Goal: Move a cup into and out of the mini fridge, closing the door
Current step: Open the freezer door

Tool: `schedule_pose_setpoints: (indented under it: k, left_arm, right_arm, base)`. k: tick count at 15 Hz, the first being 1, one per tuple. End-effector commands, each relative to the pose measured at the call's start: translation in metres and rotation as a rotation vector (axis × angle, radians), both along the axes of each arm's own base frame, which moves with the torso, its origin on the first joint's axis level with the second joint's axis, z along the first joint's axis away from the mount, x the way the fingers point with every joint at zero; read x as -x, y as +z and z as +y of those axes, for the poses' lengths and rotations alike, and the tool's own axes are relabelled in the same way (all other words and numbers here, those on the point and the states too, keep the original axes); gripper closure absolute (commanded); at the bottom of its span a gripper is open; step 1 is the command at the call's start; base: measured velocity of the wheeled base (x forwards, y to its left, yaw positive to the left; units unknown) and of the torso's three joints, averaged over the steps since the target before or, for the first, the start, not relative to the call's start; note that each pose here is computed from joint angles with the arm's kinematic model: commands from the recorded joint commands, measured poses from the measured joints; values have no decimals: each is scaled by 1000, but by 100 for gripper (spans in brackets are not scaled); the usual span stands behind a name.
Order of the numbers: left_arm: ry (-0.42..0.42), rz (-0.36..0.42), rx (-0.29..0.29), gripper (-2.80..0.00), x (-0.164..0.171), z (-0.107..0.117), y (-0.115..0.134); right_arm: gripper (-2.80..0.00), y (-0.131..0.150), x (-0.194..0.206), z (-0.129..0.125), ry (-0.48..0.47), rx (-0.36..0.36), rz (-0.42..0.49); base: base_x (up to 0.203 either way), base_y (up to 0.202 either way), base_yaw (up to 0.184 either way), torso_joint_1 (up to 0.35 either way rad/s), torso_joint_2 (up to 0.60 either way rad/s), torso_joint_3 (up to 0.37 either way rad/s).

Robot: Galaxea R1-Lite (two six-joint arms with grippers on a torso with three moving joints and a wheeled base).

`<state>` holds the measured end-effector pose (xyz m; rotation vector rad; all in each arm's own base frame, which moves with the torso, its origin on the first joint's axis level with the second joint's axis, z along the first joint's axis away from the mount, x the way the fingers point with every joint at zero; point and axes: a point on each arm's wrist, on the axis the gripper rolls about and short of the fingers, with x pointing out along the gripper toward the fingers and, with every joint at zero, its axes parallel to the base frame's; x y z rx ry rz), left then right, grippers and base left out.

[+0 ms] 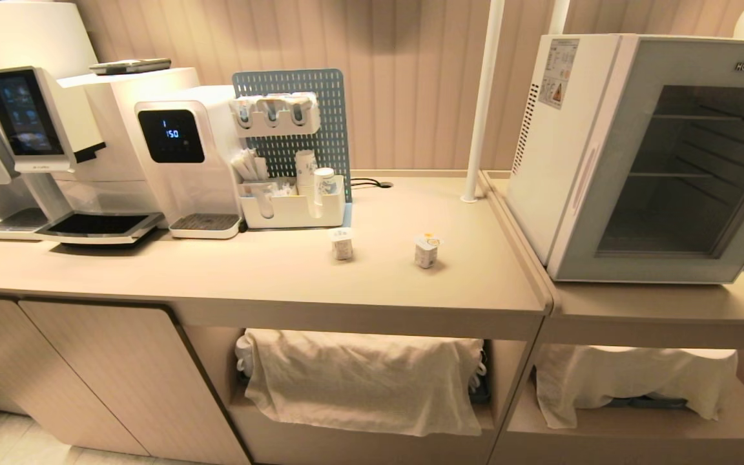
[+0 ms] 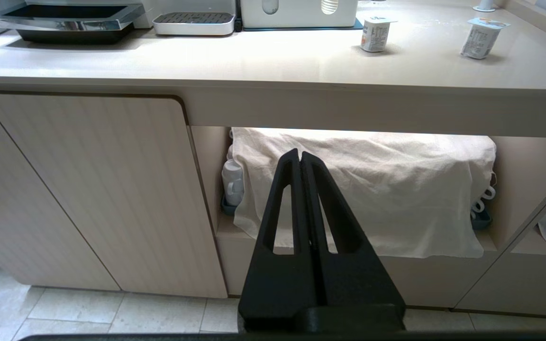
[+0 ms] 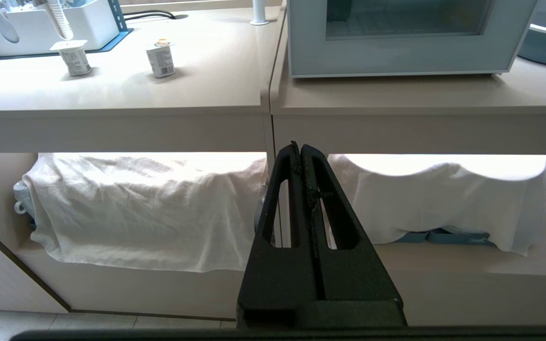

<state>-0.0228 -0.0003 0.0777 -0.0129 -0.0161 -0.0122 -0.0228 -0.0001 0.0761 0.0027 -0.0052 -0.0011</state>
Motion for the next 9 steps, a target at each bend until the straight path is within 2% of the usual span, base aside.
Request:
schedule_pose_setpoints:
  k: [1,9]
  left_arm:
    - [0,-2,1,0,0,0,0]
    - [0,-1,1,0,0,0,0]
  right_arm:
    - [0,0,0,0,0,0,-1]
    - [0,0,0,0,1,1,-1]
  base:
    - [0,0,0,0,0,0]
    - [0,0,0,0,0,0]
